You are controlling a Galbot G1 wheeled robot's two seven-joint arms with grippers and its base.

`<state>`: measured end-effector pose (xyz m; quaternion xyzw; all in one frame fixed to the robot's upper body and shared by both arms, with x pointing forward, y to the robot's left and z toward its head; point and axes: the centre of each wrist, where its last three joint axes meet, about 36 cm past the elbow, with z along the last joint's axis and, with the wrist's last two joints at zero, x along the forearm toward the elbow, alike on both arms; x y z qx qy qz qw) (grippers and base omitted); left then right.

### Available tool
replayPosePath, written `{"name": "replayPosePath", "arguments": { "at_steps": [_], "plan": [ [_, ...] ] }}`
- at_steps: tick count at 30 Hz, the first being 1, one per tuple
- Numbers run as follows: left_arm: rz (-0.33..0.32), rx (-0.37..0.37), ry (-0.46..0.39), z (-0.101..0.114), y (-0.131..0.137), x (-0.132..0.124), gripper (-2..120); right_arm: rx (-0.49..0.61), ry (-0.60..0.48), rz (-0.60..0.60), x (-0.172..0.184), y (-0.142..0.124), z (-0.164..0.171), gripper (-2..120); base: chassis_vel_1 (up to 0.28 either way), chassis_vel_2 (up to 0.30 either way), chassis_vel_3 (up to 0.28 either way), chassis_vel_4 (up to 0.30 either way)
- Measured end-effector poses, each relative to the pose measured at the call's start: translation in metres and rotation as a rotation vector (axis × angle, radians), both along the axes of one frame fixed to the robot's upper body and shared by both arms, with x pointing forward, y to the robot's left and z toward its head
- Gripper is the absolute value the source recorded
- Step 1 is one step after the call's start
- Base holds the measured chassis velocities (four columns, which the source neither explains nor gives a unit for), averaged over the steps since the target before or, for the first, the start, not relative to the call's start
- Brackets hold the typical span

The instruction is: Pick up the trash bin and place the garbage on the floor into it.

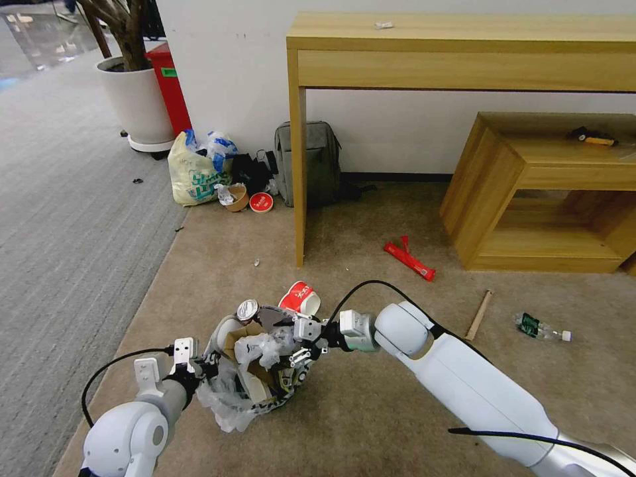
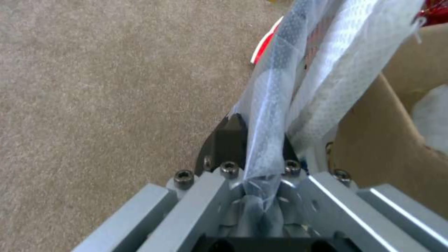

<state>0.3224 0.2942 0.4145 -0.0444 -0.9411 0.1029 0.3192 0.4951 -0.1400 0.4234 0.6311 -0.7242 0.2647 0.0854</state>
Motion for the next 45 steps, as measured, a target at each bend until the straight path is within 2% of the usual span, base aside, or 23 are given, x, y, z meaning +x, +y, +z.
{"name": "replayPosePath", "arguments": {
  "at_steps": [3,21,26,30,31,34,35,38,39,43,45],
  "plan": [
    [0.000,0.002,0.001,0.000,0.000,0.000,0,0.015,-0.001,-0.022,0.002,-0.003,0.003,100,0.000,0.000,0.000,0.000],
    [-0.003,0.006,0.001,0.002,0.000,-0.003,0,0.042,-0.026,-0.115,0.006,-0.045,0.022,100,0.000,0.000,0.000,0.000],
    [0.002,0.008,0.001,0.002,0.002,-0.006,0,0.110,-0.017,-0.196,0.004,-0.055,0.027,100,0.000,0.000,0.000,0.000],
    [0.007,0.005,0.007,0.001,0.002,-0.009,0,0.200,0.025,-0.323,-0.006,-0.067,0.021,100,0.000,0.000,0.000,0.000],
    [0.007,0.005,0.007,0.001,0.002,-0.009,0,0.200,0.025,-0.323,-0.006,-0.067,0.021,100,0.000,0.000,0.000,0.000],
    [0.011,0.006,0.006,0.002,0.004,-0.010,0,0.302,0.053,-0.453,-0.015,-0.071,0.015,100,0.000,0.000,0.000,0.000],
    [0.011,0.006,0.006,0.002,0.004,-0.010,0,0.302,0.053,-0.453,-0.015,-0.071,0.015,100,0.000,0.000,0.000,0.000],
    [0.014,0.007,0.005,0.003,0.004,-0.011,0,0.373,0.062,-0.581,-0.023,-0.077,0.011,100,0.000,0.000,0.000,0.000],
    [0.014,0.007,0.005,0.003,0.004,-0.011,0,0.373,0.062,-0.581,-0.023,-0.077,0.011,100,0.000,0.000,0.000,0.000],
    [0.020,0.009,0.008,0.003,0.008,-0.015,0,0.438,0.058,-0.747,-0.037,-0.092,0.005,100,0.000,0.000,0.000,0.000],
    [0.021,0.010,0.010,0.003,0.009,-0.016,0,0.452,0.057,-0.788,-0.042,-0.098,0.004,100,0.000,0.000,0.000,0.000]
  ]
}}
